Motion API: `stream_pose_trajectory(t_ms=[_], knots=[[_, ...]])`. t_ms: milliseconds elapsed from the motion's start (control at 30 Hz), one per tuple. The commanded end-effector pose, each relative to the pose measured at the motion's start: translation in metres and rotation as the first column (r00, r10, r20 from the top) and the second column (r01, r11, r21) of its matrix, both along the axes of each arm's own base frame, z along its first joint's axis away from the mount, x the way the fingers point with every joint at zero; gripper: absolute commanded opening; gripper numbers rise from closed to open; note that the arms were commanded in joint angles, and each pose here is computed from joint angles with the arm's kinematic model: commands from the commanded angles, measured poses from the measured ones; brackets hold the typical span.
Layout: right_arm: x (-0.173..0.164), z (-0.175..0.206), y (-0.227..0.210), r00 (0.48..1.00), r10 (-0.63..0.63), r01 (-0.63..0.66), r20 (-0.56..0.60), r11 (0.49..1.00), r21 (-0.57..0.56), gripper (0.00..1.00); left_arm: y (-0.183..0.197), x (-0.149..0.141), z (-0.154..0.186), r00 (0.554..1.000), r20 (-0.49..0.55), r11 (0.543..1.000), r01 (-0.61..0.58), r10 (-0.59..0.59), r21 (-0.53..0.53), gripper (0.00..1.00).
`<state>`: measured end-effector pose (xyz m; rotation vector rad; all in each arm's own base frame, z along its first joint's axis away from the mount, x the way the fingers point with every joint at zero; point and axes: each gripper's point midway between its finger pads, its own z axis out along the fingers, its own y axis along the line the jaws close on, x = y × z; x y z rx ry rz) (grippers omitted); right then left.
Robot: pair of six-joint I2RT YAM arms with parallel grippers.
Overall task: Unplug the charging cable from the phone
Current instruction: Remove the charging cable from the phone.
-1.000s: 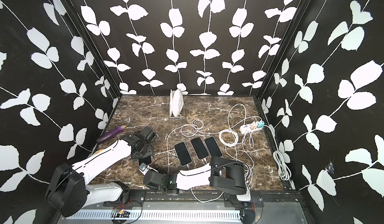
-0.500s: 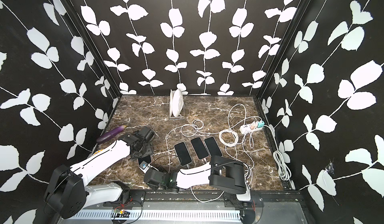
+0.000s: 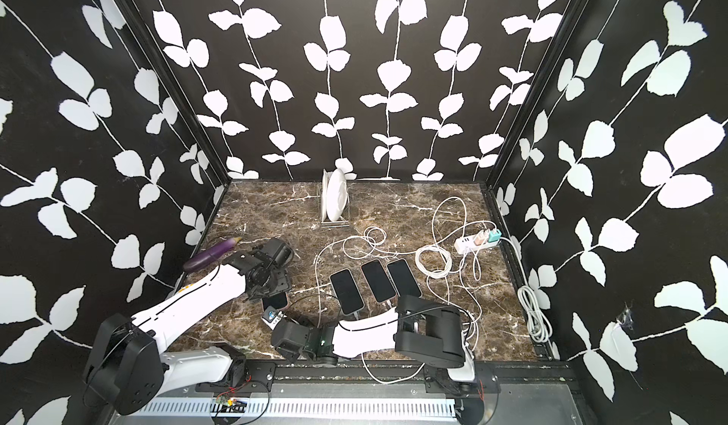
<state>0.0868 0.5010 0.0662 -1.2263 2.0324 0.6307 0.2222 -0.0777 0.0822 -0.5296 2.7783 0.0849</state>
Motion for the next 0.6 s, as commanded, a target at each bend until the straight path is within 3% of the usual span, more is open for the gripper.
stream_pose_trajectory(t_ms=[0,400,567], knots=[[0.002,0.004,0.006,1.0,-0.007,0.007,0.009,1.0,0.021,0.0,0.001,0.009,0.014,0.998,0.06,1.0,-0.016,0.017,-0.017,0.0],[-0.007,0.005,0.0,0.999,0.015,-0.016,0.031,1.0,0.008,0.0,0.018,0.028,0.017,0.998,0.066,0.997,-0.011,0.006,0.071,0.0],[-0.002,-0.001,0.003,1.0,0.004,-0.004,0.008,1.0,-0.021,0.0,0.023,0.021,-0.004,1.0,0.025,0.995,-0.014,0.011,0.097,0.0]])
